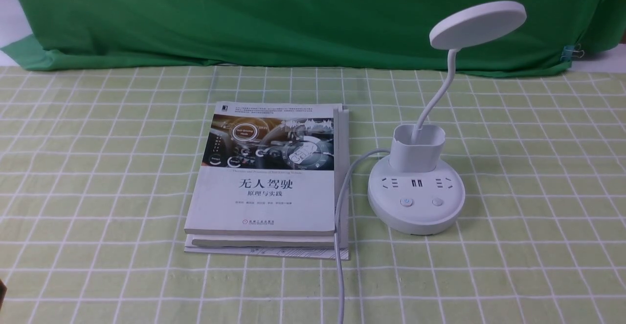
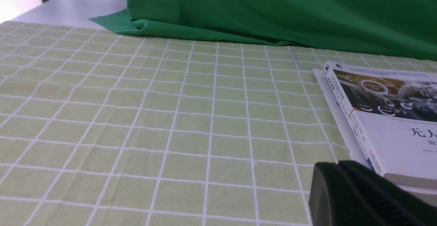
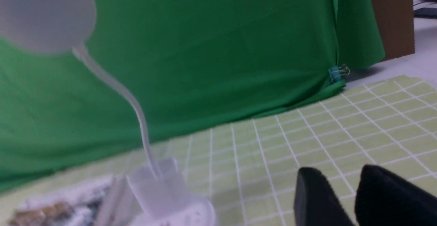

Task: Turn on the table lamp on the green coffee tablecloth with your hand.
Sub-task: 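Press the button on the base of the white desk lamp with the right gripper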

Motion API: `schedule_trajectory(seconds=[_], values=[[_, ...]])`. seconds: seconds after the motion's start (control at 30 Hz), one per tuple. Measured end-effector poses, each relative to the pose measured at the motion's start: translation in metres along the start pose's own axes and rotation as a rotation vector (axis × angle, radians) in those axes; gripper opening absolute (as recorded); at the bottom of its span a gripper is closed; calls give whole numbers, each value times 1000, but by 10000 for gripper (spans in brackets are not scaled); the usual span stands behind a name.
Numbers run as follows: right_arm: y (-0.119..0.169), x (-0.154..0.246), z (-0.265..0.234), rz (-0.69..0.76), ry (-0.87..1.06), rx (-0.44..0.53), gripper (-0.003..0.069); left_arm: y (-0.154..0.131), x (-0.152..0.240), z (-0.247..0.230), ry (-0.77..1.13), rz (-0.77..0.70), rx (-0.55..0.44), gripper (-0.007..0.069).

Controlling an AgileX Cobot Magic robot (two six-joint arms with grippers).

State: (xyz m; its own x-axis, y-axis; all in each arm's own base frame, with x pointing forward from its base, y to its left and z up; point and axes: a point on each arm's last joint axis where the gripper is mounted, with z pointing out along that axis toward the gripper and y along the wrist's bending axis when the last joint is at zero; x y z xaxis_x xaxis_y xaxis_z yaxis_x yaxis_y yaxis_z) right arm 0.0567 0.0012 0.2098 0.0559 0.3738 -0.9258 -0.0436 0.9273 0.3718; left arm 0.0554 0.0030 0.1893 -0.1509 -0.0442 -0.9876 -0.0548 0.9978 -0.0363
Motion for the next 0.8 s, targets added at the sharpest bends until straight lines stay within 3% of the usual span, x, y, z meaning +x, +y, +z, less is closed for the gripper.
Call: schedule_trajectory(seconds=[0.1, 0.33, 0.4, 0.53, 0.63, 0.8], values=[[0, -3, 0, 116, -35, -5, 234, 0, 0, 0, 0, 0, 0, 3], [2, -4, 1, 136, 12, 1, 192, 0, 0, 0, 0, 0, 0, 3], [12, -19, 6, 64, 123, 9, 113, 0, 0, 0, 0, 0, 0, 3], [32, -53, 27, -138, 384, -1, 33, 0, 0, 0, 0, 0, 0, 3], [42, -63, 52, -248, 654, -20, 30, 0, 0, 0, 0, 0, 0, 3], [42, -56, 100, -281, 967, -21, 30, 0, 0, 0, 0, 0, 0, 3]])
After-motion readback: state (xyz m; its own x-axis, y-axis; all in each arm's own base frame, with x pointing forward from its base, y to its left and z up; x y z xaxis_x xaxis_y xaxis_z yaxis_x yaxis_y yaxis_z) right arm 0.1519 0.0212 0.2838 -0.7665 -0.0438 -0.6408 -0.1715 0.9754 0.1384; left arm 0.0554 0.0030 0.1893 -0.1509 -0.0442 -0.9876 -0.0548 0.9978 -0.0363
